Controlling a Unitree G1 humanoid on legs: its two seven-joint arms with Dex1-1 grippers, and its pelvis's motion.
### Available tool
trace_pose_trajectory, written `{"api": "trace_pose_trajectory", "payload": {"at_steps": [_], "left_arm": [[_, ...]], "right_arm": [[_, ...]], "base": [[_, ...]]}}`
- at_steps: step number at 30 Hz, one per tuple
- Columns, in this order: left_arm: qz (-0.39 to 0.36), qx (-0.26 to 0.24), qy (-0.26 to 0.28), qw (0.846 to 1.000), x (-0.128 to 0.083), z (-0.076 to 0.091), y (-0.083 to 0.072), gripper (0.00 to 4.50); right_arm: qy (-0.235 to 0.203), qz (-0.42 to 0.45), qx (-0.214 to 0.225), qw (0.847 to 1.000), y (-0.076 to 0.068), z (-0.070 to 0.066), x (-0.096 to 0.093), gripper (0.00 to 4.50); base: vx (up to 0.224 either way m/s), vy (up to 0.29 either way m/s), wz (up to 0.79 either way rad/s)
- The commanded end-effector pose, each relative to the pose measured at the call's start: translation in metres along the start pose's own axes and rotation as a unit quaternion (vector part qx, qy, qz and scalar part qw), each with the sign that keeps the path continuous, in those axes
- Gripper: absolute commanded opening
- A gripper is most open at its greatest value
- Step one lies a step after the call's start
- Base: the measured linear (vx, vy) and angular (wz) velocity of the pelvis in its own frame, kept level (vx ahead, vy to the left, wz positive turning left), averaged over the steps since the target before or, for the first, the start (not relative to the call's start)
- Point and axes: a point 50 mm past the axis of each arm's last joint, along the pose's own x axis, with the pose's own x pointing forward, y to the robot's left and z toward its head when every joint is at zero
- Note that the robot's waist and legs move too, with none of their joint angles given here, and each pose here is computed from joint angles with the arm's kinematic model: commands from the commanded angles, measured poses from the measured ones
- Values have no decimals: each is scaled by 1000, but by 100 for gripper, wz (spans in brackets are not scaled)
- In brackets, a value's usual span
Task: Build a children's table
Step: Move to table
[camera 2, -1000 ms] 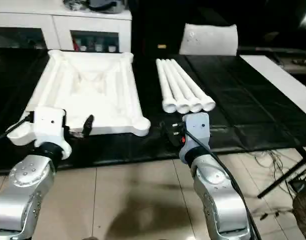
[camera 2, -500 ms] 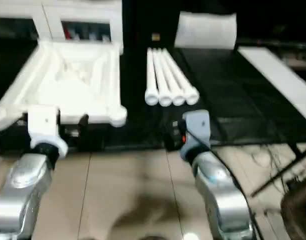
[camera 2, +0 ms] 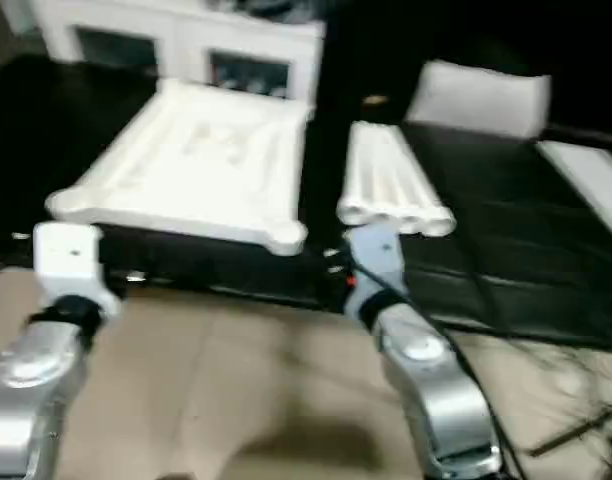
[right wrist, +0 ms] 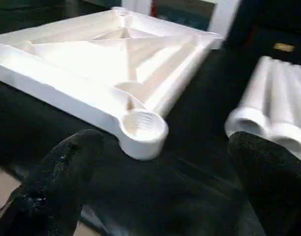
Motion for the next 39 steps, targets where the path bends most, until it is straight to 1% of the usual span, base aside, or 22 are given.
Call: {"api": "trace_pose_trajectory", "payload": {"at_steps": [1, 5, 7, 9, 14, 17, 19, 21, 23, 33, 35, 39], "left_arm": [[-8, 11, -11, 1000, 1, 6, 0, 446], [-43, 11, -14, 999, 4, 7, -5, 446], [-65, 14, -14, 998, 4, 7, -10, 446], [-95, 15, -15, 995, 7, 8, -19, 446], [-113, 14, -16, 993, 10, 7, -28, 446], [-118, 13, -15, 993, 10, 6, -30, 446], [-122, 11, -11, 992, 9, 4, -30, 446], [-129, 17, -9, 992, 8, 2, -31, 446], [-129, 17, -9, 991, 8, 2, -31, 446], [-143, 24, -7, 989, 5, -1, -32, 446], [-150, 26, -5, 988, 5, -1, -34, 446], [-181, 12, -3, 983, 6, -1, -36, 446]], "right_arm": [[-3, -3, 0, 1000, -1, 1, 0, 450], [-8, -19, 5, 1000, -3, 1, -1, 450], [-10, -26, 8, 1000, -5, 2, -2, 450], [-10, -34, 12, 999, -9, 2, -3, 450], [-16, -40, 8, 999, -12, 4, -5, 450], [-12, -33, 10, 999, -12, 4, -4, 450], [-18, -29, 3, 999, -11, 6, -4, 450], [-16, -33, 7, 999, -12, 6, -4, 450], [-17, -31, 1, 999, -12, 6, -5, 450], [-11, -33, 2, 999, -11, 1, -7, 450], [-12, -36, 1, 999, -12, 1, -7, 450], [-13, -32, -4, 999, -16, 2, -7, 450]], "base": [[172, 84, 22], [194, 66, 10], [135, 12, 6], [114, -51, 4], [116, -19, -4], [138, 80, -14], [127, 80, -40], [101, 36, -60], [103, -32, -20], [164, 3, -2], [106, -33, 1], [36, -31, 1]]}}
